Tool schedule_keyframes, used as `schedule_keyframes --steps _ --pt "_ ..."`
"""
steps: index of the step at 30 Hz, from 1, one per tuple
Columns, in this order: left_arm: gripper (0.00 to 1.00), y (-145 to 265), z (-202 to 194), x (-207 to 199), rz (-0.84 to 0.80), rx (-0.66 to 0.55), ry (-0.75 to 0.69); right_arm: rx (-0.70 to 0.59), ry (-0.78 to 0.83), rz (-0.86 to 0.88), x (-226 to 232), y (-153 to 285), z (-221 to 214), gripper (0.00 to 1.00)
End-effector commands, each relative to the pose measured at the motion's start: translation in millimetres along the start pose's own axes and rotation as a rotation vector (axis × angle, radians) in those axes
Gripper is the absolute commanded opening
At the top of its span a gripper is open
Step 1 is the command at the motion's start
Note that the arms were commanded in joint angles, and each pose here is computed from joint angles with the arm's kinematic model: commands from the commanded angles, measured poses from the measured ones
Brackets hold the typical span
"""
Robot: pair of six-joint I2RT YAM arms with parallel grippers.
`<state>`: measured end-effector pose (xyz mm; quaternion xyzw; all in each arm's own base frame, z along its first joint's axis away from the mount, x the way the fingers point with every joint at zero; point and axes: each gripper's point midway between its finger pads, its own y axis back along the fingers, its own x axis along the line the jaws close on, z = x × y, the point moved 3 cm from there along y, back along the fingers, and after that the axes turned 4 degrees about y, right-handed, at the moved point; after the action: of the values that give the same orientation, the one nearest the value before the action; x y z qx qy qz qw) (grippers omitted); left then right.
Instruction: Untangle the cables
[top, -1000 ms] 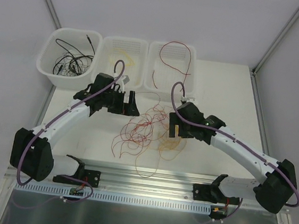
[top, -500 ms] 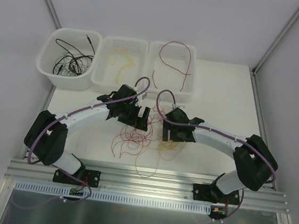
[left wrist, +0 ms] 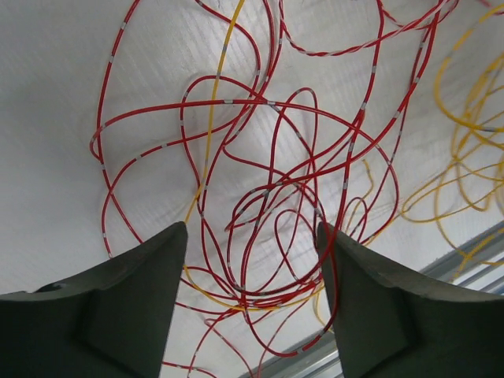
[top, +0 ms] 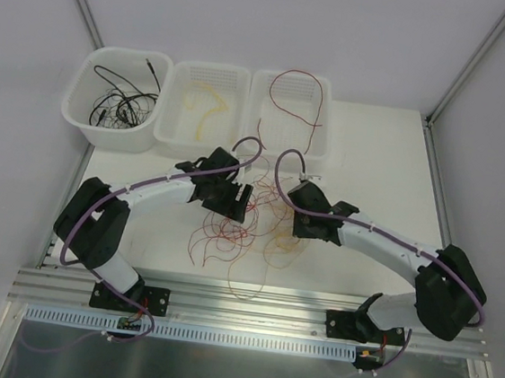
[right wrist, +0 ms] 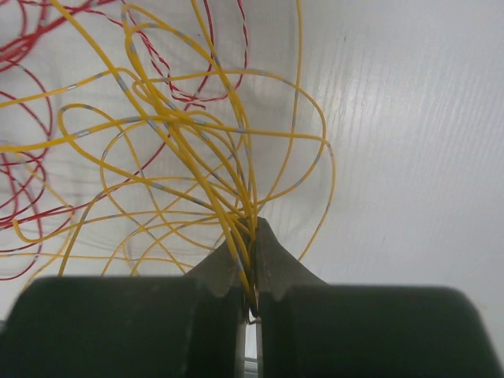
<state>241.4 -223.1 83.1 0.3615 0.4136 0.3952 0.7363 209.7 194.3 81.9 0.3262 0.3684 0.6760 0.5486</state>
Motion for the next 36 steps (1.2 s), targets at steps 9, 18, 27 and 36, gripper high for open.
schedule_keyframes --steps 9,18,27,36 --pt "0.18 -3 3 16 0.148 0.039 -0.024 -0.214 -0.006 -0.004 -32 96 41 0.01" --pt "0.0 35 21 61 0.426 -0.041 -0.059 -0.424 -0.182 -0.33 -156 192 52 0.01" --pt "0.0 86 35 123 0.54 -0.137 0.12 -0.516 -0.317 -0.505 -208 255 63 0.01" --pt "0.0 95 36 117 0.443 -0.165 0.15 -0.291 -0.303 -0.198 -166 179 48 0.03"
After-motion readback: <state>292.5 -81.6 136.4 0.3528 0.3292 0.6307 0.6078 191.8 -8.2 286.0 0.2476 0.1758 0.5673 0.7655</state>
